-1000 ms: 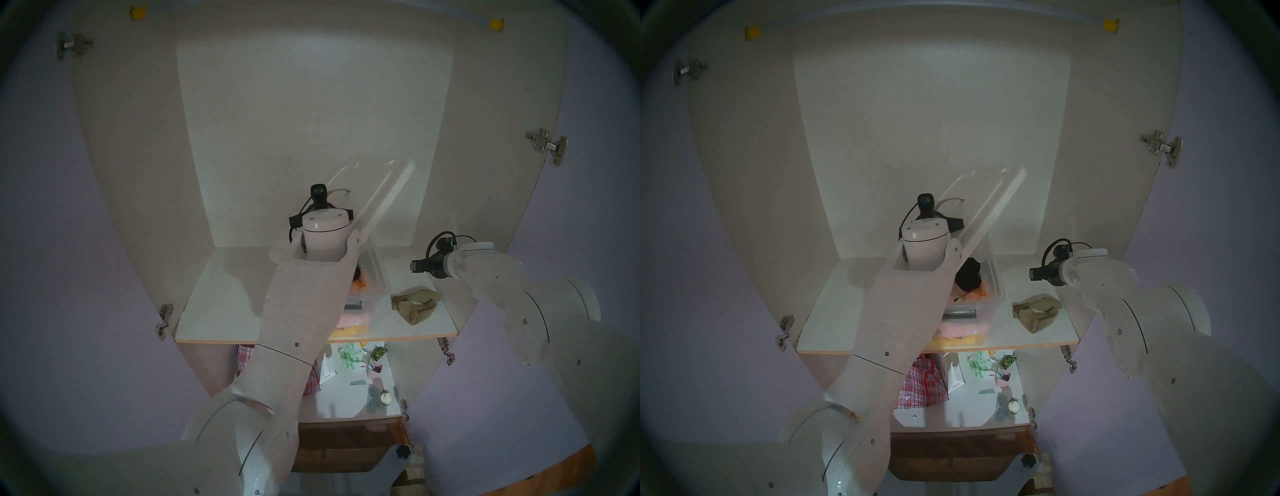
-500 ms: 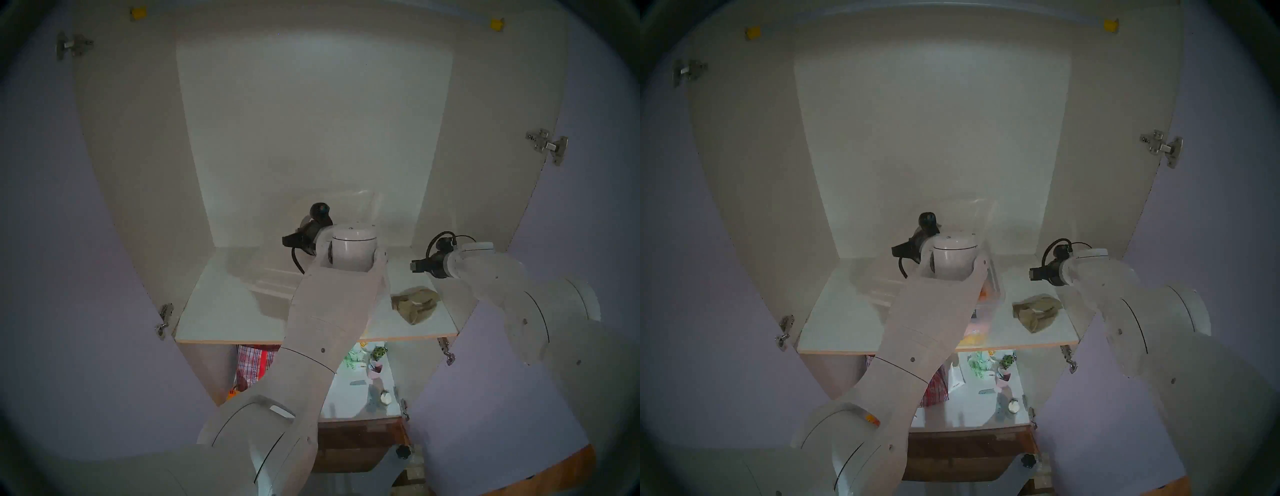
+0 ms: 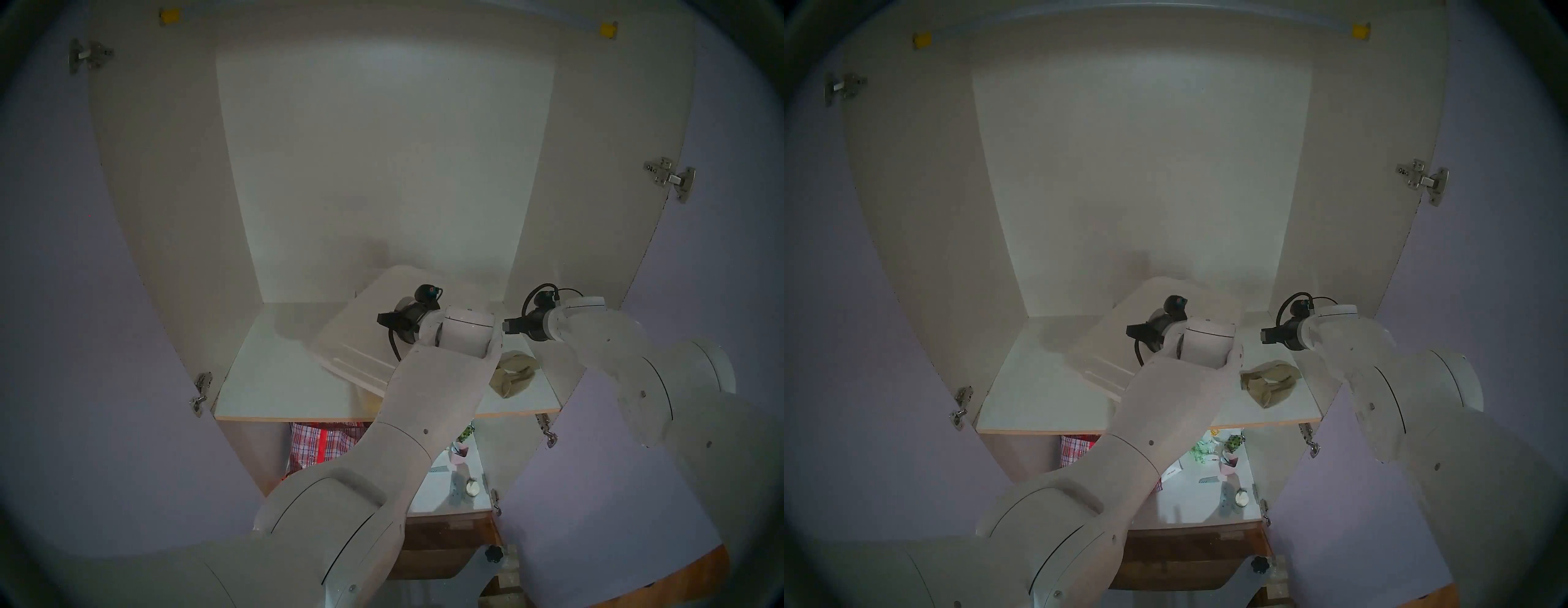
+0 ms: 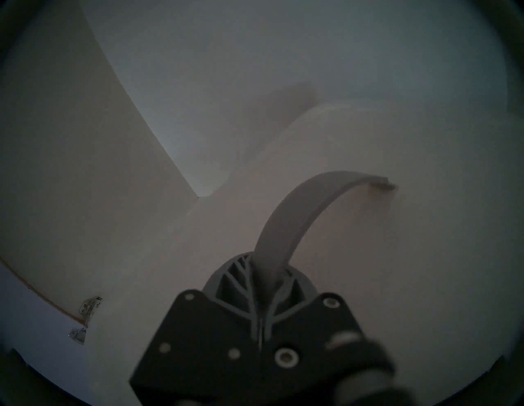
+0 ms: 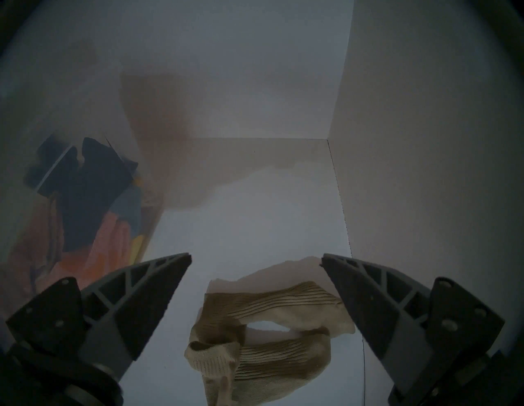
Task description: Take socks out of the storage bin, place them on top of the cabinet, and put the lid back on the bin
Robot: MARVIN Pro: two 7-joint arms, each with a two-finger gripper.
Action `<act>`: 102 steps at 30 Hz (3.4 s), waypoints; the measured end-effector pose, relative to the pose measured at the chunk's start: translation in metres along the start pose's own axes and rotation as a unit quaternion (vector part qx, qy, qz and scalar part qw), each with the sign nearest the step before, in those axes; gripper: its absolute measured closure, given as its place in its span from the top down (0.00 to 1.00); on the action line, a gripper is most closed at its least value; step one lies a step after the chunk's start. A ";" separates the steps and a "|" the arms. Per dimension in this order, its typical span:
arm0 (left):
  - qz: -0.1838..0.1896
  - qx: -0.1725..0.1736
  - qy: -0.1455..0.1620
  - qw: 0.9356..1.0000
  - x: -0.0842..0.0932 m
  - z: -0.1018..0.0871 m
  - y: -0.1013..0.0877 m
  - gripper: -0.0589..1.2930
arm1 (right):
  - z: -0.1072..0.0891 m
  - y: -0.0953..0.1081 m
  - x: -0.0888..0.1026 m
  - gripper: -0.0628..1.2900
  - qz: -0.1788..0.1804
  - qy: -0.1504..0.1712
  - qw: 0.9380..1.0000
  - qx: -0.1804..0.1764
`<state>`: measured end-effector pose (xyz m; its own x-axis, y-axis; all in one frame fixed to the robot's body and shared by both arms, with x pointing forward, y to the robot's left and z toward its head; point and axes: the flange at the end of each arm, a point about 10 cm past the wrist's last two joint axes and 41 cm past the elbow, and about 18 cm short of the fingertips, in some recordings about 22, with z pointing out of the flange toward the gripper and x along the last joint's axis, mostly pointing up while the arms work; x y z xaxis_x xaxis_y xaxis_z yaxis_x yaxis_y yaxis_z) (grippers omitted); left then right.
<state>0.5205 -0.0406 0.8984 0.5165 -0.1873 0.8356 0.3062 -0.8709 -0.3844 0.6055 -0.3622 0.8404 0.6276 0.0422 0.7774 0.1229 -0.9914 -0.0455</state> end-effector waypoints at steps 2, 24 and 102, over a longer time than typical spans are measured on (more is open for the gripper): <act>-0.008 0.007 0.005 1.000 0.012 0.003 -0.004 0.03 | 0.000 0.000 0.000 0.97 0.000 0.000 1.000 0.000; -0.075 0.030 -0.024 0.996 0.026 0.023 -0.010 0.03 | 0.000 0.000 0.000 0.97 0.000 0.000 1.000 0.000; -0.190 -0.039 -0.038 0.980 0.036 0.029 0.019 0.96 | -0.012 -0.026 0.036 0.97 0.176 0.096 0.965 0.169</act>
<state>0.5679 -0.0507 0.9101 0.4359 0.1890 0.8799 0.4270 -0.9041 -0.0173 0.6156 -0.3365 0.8767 0.5255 -0.3455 0.7775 0.1926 -0.8418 -0.5043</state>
